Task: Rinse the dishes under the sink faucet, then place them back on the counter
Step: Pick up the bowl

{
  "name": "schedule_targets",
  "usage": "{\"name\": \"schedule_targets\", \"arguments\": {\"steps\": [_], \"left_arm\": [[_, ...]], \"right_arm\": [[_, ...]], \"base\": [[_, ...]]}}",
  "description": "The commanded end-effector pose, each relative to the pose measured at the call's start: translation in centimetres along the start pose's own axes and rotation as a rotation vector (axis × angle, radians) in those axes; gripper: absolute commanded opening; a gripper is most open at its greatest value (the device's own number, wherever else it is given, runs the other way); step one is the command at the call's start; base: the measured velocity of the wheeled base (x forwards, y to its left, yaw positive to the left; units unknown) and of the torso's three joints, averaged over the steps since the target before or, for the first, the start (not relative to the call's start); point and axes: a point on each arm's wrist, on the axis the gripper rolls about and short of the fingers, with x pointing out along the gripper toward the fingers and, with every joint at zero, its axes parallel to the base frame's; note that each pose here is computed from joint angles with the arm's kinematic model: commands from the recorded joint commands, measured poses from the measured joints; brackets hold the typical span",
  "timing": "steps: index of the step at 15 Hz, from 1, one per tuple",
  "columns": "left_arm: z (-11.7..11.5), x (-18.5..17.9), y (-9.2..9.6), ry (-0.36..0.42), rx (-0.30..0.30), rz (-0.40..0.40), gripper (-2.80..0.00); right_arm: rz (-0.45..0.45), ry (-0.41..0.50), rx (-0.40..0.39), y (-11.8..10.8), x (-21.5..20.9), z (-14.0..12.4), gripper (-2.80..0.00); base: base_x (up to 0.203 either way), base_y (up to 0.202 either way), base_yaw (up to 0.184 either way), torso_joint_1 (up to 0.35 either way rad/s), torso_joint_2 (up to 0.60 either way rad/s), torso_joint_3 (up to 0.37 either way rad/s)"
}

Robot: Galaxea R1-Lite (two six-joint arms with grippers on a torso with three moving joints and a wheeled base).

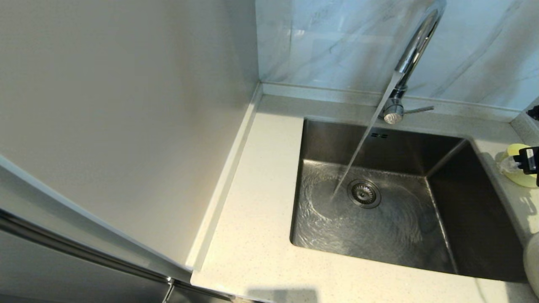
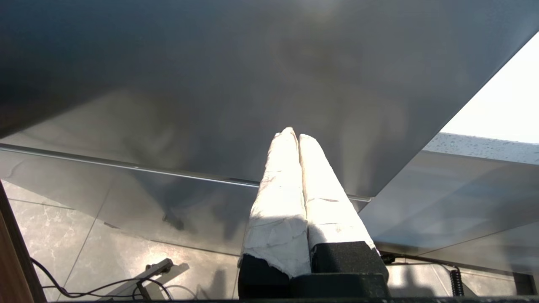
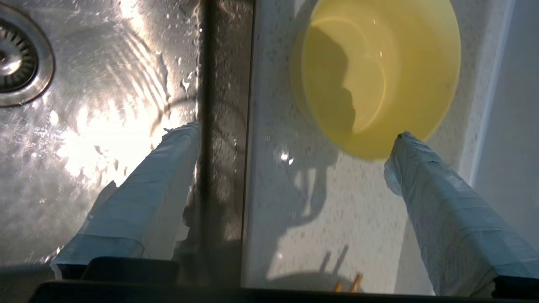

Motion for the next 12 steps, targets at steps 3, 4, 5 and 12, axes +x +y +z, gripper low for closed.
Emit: {"name": "schedule_targets", "arguments": {"steps": [3, 4, 5, 12], "left_arm": [[0.0, 0.0, 0.0, 0.0, 0.0, 0.0, -2.8], [0.0, 0.0, 0.0, 0.0, 0.0, 0.0, -2.8], [0.0, 0.0, 0.0, 0.0, 0.0, 0.0, -2.8], [0.0, 0.0, 0.0, 0.0, 0.0, 0.0, -2.8]], "right_arm": [[-0.022, 0.004, 0.002, 0.3, 4.1, -0.3, 0.0], [-0.031, 0.005, 0.006, 0.3, 4.8, -0.4, 0.0], [-0.033, 0.012, 0.009, 0.3, 5.3, -0.5, 0.0], [-0.045, -0.002, 0.044, -0.1, 6.2, 0.1, 0.0]], "base": [[0.0, 0.0, 0.0, 0.0, 0.0, 0.0], [0.0, 0.0, 0.0, 0.0, 0.0, 0.0], [0.0, 0.0, 0.0, 0.0, 0.0, 0.0], [0.0, 0.0, 0.0, 0.0, 0.0, 0.0]]}}
